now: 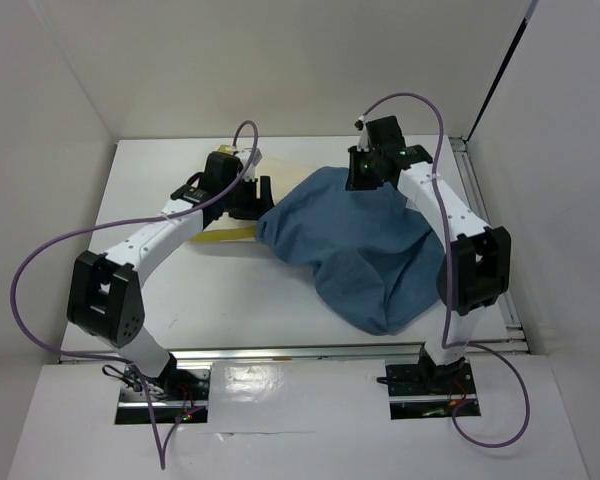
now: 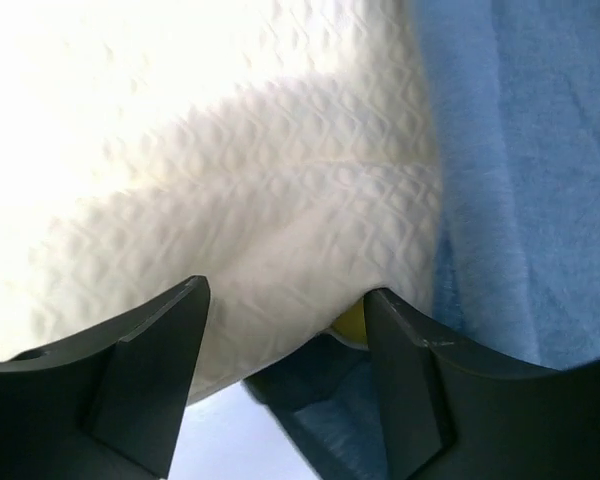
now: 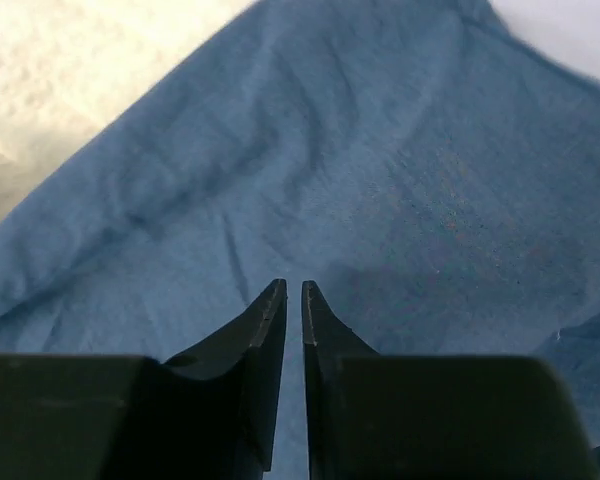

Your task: Put the pillow into the pillowcase

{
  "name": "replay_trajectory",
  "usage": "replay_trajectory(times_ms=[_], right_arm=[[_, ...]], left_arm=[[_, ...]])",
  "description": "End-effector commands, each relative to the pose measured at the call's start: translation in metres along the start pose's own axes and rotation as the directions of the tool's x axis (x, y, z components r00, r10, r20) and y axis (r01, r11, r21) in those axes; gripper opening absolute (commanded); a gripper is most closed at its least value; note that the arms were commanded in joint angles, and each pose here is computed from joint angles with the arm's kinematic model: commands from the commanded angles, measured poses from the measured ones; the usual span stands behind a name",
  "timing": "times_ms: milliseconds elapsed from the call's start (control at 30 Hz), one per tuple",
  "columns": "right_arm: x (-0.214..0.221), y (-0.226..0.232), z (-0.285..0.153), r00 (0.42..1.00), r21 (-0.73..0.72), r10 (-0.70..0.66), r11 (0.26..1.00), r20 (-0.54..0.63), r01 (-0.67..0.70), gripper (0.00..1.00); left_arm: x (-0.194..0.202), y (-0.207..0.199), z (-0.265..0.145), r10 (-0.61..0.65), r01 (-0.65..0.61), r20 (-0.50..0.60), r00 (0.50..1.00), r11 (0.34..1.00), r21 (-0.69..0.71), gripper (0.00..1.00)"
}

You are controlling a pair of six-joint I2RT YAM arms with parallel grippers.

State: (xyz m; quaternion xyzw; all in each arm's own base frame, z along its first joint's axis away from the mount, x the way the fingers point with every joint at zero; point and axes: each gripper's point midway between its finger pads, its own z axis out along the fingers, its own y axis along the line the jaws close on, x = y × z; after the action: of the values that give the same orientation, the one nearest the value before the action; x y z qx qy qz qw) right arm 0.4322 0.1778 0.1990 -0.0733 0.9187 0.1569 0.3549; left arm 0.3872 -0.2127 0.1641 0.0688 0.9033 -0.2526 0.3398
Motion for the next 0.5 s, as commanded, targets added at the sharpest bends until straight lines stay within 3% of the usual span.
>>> replay_trajectory(times_ms=[0, 200, 367, 467], right_arm=[[-0.017, 0.043, -0.018, 0.998, -0.189, 0.066, 0.979, -0.026, -0.069, 0.16], [-0.013, 0.067, -0.011, 0.992, -0.323, 0.081, 0.941, -0.092, -0.107, 0.09], [0.006, 0.107, -0.021, 0.996, -0.372, -0.040, 0.928, -0.079, 0.008, 0.08], [0.028, 0.098, -0.024, 0.992, -0.329, -0.040, 0.944, -0.120, -0.002, 0.05]], left_arm=[[-0.031, 0.007, -0.018, 0.135, -0.119, 0.118, 0.984, 0.984, -0.134, 0.77], [-0.039, 0.033, -0.010, 0.280, -0.229, 0.082, 0.957, 0.896, -0.379, 0.91], [-0.049, 0.039, -0.004, 0.309, -0.234, 0.128, 0.942, 0.882, -0.410, 0.94], [-0.070, 0.040, 0.004, 0.268, -0.193, 0.176, 0.947, 0.914, -0.357, 0.95]])
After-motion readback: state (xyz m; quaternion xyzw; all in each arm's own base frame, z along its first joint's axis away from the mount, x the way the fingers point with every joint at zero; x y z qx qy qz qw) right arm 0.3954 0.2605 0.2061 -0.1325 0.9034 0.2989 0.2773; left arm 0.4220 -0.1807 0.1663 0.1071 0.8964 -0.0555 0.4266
